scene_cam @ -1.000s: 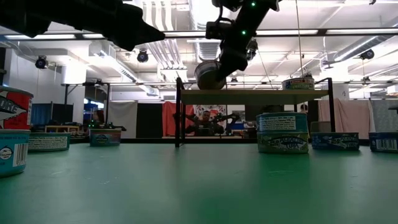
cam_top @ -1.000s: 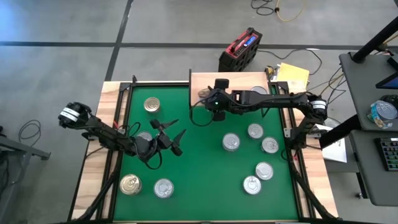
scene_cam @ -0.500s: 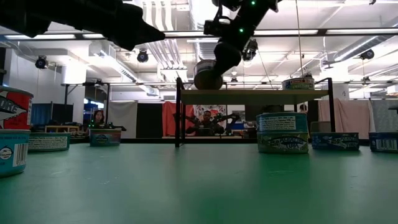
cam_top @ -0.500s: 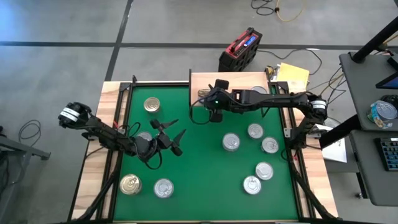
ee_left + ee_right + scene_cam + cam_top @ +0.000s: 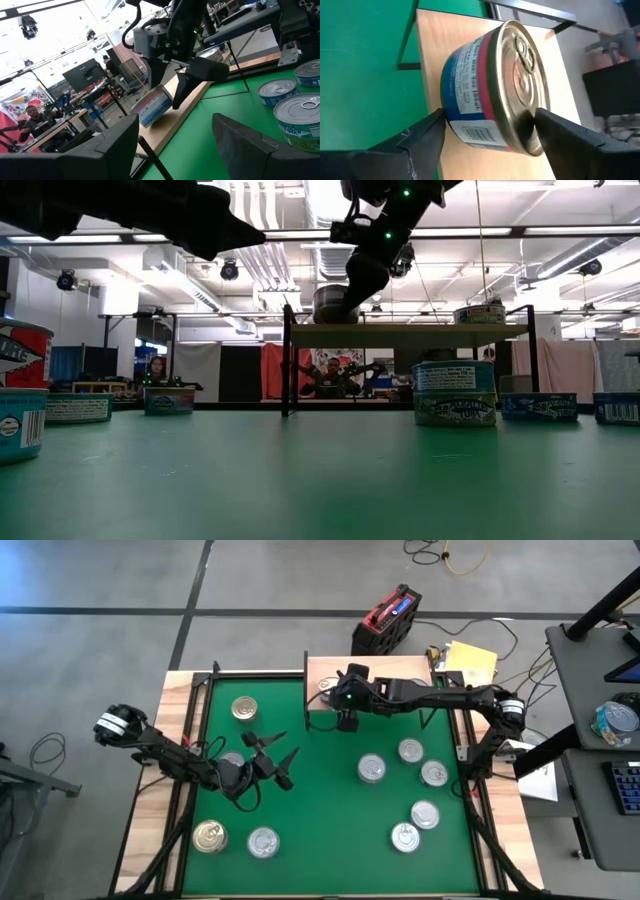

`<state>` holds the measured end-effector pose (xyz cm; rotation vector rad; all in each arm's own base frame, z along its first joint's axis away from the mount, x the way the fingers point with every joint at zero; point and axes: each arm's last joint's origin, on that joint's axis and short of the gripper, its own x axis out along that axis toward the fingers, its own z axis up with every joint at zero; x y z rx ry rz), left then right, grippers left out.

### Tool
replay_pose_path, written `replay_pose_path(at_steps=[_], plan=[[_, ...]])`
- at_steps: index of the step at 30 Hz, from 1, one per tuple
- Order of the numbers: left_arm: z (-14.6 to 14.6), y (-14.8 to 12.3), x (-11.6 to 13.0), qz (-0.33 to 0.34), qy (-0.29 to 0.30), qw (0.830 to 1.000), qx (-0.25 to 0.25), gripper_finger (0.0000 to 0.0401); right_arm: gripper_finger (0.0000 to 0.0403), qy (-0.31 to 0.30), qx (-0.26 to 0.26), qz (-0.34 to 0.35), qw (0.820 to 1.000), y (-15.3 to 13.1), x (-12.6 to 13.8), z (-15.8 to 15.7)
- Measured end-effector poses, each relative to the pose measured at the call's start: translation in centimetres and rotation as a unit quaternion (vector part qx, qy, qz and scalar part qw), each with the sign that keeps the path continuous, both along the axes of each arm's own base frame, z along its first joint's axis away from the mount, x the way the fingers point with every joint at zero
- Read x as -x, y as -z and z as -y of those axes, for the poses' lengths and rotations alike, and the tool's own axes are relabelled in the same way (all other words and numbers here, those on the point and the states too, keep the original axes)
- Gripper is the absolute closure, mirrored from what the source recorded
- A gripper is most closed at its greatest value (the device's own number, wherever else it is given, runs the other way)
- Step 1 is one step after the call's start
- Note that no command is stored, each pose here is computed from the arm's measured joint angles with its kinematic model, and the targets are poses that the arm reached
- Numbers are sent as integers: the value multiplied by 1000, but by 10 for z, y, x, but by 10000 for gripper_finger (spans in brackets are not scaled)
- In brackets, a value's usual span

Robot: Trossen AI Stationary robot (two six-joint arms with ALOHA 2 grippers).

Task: Stack canned seafood by type on shelf
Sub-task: Put the blue/pink tuna can on the shelf

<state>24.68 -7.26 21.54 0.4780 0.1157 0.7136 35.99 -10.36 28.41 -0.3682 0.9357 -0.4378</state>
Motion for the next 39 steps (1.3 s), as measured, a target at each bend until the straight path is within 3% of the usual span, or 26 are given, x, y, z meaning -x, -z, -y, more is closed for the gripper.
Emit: replay_pose_path(at_steps=[12,21,26,36,39], plan=[[0,1,0,-7,0,1000,-2,166,67,17,-9,21,1000,-6,-1,2],[0,3,0,-9,0,1000,2,166,87,-2,-50,81,995,-42,10,-1],[0,3,-1,-10,4,1000,2,166,144,-17,-99,112,989,-50,17,15],[6,7,-3,-11,103,995,15,171,356,-33,-164,130,977,-43,31,59],[7,9,-4,-11,119,993,25,199,386,-49,-171,132,975,-44,32,62]])
